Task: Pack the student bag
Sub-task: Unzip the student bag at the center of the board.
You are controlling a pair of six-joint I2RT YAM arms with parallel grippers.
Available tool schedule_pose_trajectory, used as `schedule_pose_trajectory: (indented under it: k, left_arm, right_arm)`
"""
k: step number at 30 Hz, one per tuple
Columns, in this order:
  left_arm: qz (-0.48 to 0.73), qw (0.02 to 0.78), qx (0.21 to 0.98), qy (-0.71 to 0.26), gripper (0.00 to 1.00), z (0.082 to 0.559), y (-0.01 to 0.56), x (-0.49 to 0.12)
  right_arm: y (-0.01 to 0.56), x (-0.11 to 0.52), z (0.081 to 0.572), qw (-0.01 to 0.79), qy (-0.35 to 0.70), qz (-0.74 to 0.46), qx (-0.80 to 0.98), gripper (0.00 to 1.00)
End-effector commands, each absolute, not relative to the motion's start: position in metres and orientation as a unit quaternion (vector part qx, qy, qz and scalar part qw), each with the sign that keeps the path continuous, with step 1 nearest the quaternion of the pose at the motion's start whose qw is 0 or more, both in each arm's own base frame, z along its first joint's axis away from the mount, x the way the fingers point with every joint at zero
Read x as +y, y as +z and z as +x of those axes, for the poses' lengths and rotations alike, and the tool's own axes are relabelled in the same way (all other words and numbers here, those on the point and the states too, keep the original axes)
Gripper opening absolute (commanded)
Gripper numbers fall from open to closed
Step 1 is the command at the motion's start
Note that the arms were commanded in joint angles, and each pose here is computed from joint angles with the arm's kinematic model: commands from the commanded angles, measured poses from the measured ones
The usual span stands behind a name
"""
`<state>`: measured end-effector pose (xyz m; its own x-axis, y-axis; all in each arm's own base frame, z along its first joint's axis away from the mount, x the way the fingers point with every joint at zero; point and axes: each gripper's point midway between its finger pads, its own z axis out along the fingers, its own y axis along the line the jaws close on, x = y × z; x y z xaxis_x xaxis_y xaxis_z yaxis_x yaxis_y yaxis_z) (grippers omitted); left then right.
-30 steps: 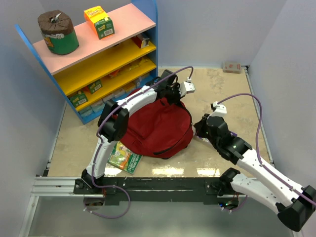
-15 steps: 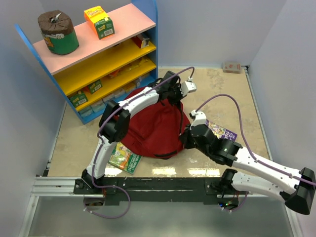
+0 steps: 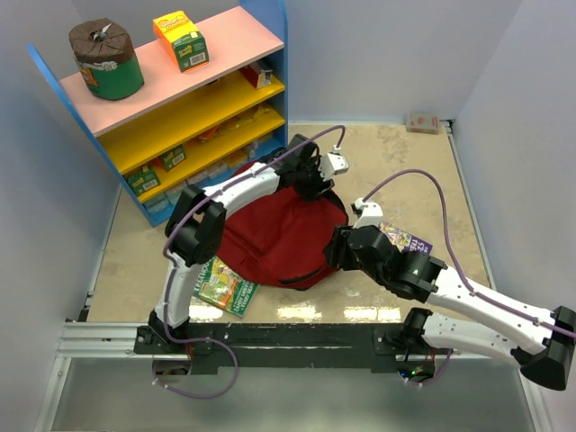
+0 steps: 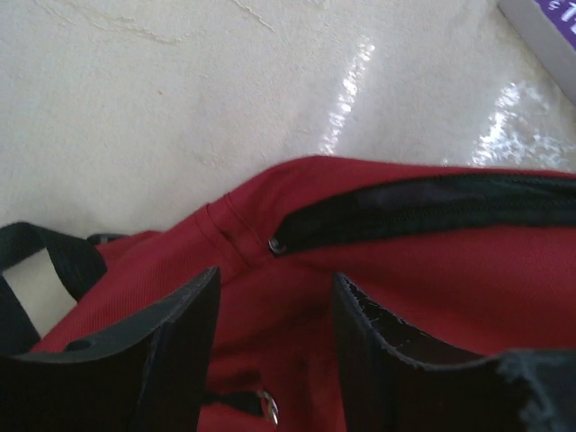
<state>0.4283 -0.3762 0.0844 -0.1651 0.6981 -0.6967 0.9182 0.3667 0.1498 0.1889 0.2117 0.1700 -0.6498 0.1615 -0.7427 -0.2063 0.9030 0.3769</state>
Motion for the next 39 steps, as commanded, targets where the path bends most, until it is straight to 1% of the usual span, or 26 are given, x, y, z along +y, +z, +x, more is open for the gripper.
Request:
schedule_pose_trajectory:
  k: [1,2,3,5,6,8,9,11,12,13,15,16,17,19,23,26,27,30,31,35,39]
  left_arm:
    - [0.537,0.419,0.712,-0.172,0.59,0.413,0.168,-0.369]
    - [0.538,0.413,0.714,-0.175,0.6,0.407,0.167,-0.365]
    - [0.54,0.42,0.707,-0.182,0.61,0.4,0.181,-0.363]
    - [0.544,0.405,0.709,-0.192,0.61,0.386,0.182,-0.356]
    - [0.55,0.406,0.699,-0.208,0.61,0.376,0.194,-0.356]
    - [0.565,0.391,0.693,-0.22,0.61,0.359,0.198,-0.35]
    - [0.573,0.395,0.678,-0.237,0.61,0.347,0.212,-0.35]
    - [0.589,0.379,0.667,-0.254,0.61,0.328,0.217,-0.344]
    - [0.595,0.381,0.652,-0.274,0.61,0.315,0.23,-0.344]
    - [0.602,0.365,0.651,-0.285,0.64,0.303,0.231,-0.34]
    - [0.617,0.36,0.626,-0.312,0.68,0.279,0.246,-0.336]
    - [0.623,0.348,0.624,-0.317,0.73,0.269,0.242,-0.332]
    - [0.627,0.351,0.618,-0.319,0.74,0.261,0.247,-0.33]
    - [0.639,0.319,0.62,-0.325,0.74,0.24,0.237,-0.33]
    - [0.657,0.256,0.622,-0.341,0.7,0.199,0.215,-0.349]
    - [0.664,0.253,0.611,-0.349,0.7,0.184,0.207,-0.364]
    - [0.661,0.269,0.605,-0.353,0.7,0.186,0.209,-0.372]
    - [0.668,0.283,0.595,-0.345,0.71,0.182,0.2,-0.38]
    - [0.674,0.282,0.591,-0.342,0.71,0.179,0.198,-0.381]
    - [0.696,0.297,0.579,-0.304,0.69,0.179,0.19,-0.387]
    - [0.717,0.351,0.543,-0.262,0.7,0.187,0.195,-0.393]
  right_arm:
    - [0.198,0.198,0.198,0.448,0.207,0.031,0.869,0.56]
    - [0.204,0.197,0.198,0.454,0.213,0.035,0.865,0.56]
    - [0.211,0.195,0.199,0.459,0.217,0.044,0.86,0.57]
    - [0.213,0.185,0.201,0.465,0.2,0.06,0.86,0.57]
    - [0.217,0.181,0.204,0.469,0.195,0.078,0.858,0.57]
    - [0.215,0.166,0.21,0.476,0.163,0.102,0.858,0.59]
    - [0.213,0.16,0.215,0.477,0.152,0.114,0.858,0.6]
    - [0.208,0.156,0.222,0.469,0.149,0.122,0.862,0.61]
    - [0.204,0.147,0.231,0.467,0.133,0.132,0.864,0.62]
    - [0.201,0.146,0.235,0.465,0.131,0.133,0.865,0.63]
    - [0.2,0.144,0.246,0.468,0.127,0.133,0.864,0.64]
    - [0.199,0.146,0.25,0.467,0.128,0.129,0.865,0.64]
    - [0.203,0.151,0.257,0.474,0.141,0.13,0.86,0.64]
    - [0.198,0.157,0.264,0.463,0.155,0.123,0.864,0.65]
    - [0.194,0.167,0.279,0.452,0.183,0.123,0.864,0.66]
    - [0.183,0.167,0.287,0.442,0.182,0.119,0.87,0.66]
    - [0.179,0.163,0.29,0.439,0.177,0.123,0.872,0.66]
    - [0.162,0.157,0.296,0.422,0.174,0.129,0.881,0.61]
    - [0.159,0.159,0.296,0.415,0.184,0.127,0.882,0.57]
    - [0.15,0.158,0.303,0.406,0.205,0.134,0.881,0.53]
    - [0.142,0.165,0.305,0.391,0.216,0.128,0.885,0.51]
